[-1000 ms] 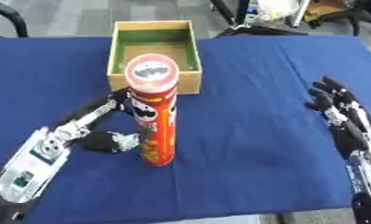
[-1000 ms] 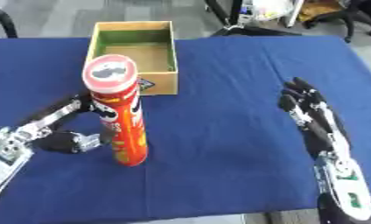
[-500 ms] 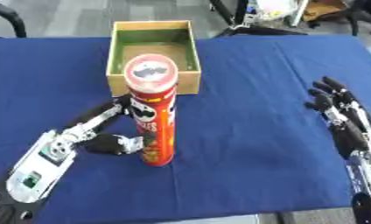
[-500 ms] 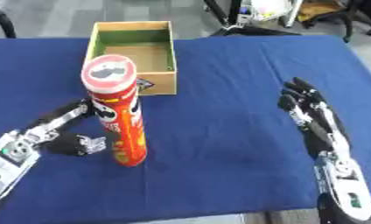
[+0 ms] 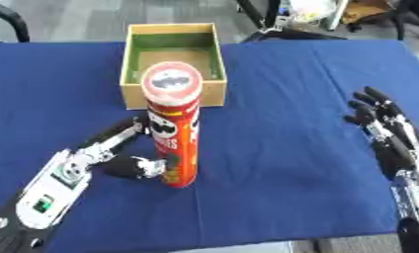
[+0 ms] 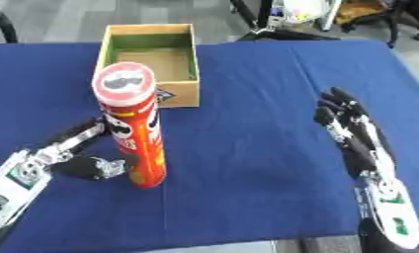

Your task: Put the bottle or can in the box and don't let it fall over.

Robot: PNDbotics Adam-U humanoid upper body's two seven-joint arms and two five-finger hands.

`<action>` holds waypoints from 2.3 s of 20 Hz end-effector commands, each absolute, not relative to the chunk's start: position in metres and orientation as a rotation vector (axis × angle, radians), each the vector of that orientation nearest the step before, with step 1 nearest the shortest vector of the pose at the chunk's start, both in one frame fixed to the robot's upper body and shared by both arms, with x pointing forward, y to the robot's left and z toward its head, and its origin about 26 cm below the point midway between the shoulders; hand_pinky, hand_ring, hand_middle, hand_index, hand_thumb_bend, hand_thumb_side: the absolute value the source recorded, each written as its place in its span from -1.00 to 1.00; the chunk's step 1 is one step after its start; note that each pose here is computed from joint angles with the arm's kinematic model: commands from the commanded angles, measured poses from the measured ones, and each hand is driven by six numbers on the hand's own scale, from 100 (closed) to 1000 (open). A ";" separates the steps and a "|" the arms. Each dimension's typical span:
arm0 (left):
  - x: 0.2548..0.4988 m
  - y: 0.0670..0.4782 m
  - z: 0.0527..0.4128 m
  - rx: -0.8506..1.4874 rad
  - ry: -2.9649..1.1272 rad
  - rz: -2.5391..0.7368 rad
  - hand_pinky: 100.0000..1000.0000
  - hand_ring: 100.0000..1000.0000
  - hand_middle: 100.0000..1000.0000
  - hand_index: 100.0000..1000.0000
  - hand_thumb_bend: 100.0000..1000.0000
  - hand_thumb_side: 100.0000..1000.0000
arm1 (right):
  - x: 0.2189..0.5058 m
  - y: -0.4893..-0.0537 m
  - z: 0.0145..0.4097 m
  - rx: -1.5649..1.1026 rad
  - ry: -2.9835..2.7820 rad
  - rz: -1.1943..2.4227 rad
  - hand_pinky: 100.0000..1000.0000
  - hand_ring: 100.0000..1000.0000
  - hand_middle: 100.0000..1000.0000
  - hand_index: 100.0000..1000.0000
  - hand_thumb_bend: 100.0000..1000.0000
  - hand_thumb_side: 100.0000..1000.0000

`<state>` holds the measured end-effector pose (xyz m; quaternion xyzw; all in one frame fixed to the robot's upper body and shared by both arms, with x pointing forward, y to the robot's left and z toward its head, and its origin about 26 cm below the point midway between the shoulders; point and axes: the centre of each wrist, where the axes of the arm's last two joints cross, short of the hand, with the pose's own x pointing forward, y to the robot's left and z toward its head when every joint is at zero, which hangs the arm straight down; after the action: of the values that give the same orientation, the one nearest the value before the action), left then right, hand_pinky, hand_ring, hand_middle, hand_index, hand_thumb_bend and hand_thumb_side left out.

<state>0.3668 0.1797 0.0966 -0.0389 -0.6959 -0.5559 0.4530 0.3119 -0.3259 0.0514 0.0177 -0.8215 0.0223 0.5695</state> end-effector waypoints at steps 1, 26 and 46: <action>0.370 0.175 0.103 -0.100 -1.746 -1.387 0.49 0.88 0.93 1.00 -0.38 0.05 | 0.314 -0.327 0.058 0.046 -1.950 0.067 0.54 0.78 0.67 0.83 0.05 -0.24; 0.371 0.177 0.104 -0.109 -1.767 -1.407 0.52 0.89 0.94 1.00 0.10 0.15 | 0.315 -0.327 0.058 0.048 -1.949 0.070 0.54 0.78 0.66 0.83 0.05 -0.24; 0.387 0.167 0.092 -0.076 -1.770 -1.388 0.51 0.89 0.94 1.00 0.15 0.16 | 0.316 -0.328 0.058 0.055 -1.949 0.071 0.54 0.77 0.66 0.83 0.05 -0.25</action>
<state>0.3824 0.1679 0.0821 -0.0351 -0.6992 -0.5619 0.4406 0.3143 -0.3255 0.0506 0.0226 -0.8212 0.0241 0.5697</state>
